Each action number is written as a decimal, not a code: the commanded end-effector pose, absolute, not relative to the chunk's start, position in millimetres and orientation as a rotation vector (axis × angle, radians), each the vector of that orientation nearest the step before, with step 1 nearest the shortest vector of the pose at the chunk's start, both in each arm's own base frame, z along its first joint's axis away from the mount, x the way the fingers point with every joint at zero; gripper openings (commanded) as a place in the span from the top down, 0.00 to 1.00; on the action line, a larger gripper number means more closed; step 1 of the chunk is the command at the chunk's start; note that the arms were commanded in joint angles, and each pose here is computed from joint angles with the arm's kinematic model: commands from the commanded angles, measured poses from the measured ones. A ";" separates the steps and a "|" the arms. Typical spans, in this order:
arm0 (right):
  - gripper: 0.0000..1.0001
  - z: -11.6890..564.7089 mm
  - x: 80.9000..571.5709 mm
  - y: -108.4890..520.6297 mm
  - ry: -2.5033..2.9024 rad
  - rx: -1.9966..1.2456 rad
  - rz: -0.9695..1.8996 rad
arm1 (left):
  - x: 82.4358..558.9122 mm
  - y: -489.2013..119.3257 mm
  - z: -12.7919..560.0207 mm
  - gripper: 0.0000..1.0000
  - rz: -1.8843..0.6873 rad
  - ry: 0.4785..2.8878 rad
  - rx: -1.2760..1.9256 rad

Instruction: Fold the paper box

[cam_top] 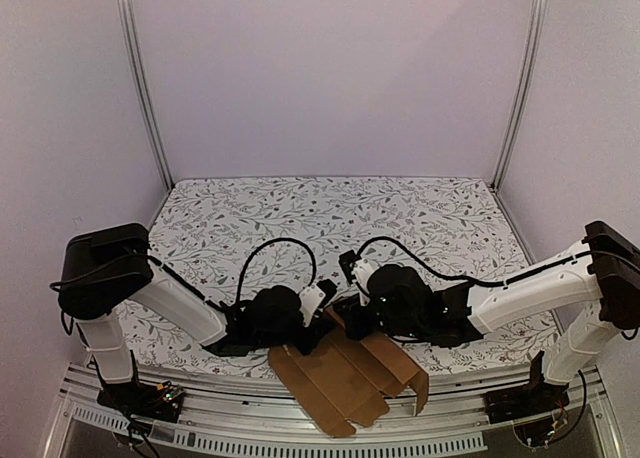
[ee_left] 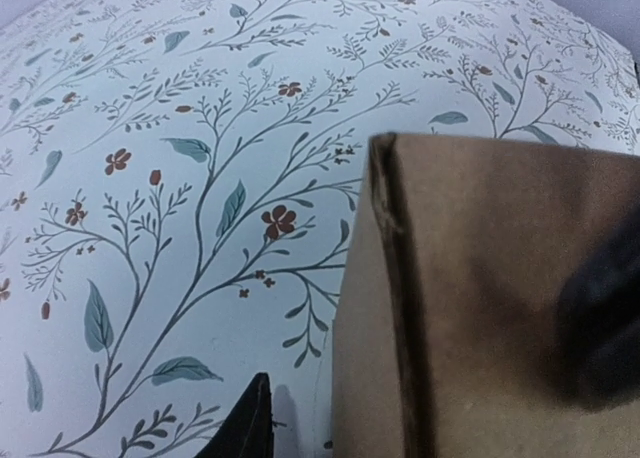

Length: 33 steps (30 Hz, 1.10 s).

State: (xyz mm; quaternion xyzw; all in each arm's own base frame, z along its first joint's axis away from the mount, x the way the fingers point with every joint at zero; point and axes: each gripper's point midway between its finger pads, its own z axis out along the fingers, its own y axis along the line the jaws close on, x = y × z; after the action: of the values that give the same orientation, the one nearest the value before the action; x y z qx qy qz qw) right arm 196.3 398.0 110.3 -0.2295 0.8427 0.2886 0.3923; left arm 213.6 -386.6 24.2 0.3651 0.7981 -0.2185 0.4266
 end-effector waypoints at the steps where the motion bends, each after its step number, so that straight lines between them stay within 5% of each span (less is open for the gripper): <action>1: 1.00 102.7 192.0 388.1 2.166 -0.594 0.695 | 211.2 -393.5 39.4 0.72 -0.593 1.949 0.897; 10: 1.00 103.2 191.6 390.9 2.168 -0.601 0.698 | 209.7 -399.9 47.5 0.77 -0.632 1.920 0.901; 21: 1.00 101.7 191.9 394.9 2.172 -0.612 0.697 | 208.2 -401.9 53.6 1.00 -0.652 1.901 0.902; 26: 1.00 106.4 192.9 395.7 2.163 -0.613 0.696 | 208.9 -400.7 54.6 1.00 -0.643 1.899 0.901; 33: 0.72 139.0 198.6 383.6 2.116 -0.631 0.626 | 226.1 -376.1 56.4 1.00 -0.481 1.946 0.797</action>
State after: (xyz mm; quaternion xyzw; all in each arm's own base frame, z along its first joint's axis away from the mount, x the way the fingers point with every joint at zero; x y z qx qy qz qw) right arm 196.8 396.8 116.8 -0.2390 0.8431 0.2764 0.3946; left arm 216.4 -390.4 41.0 0.3591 0.7874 -0.2288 0.4457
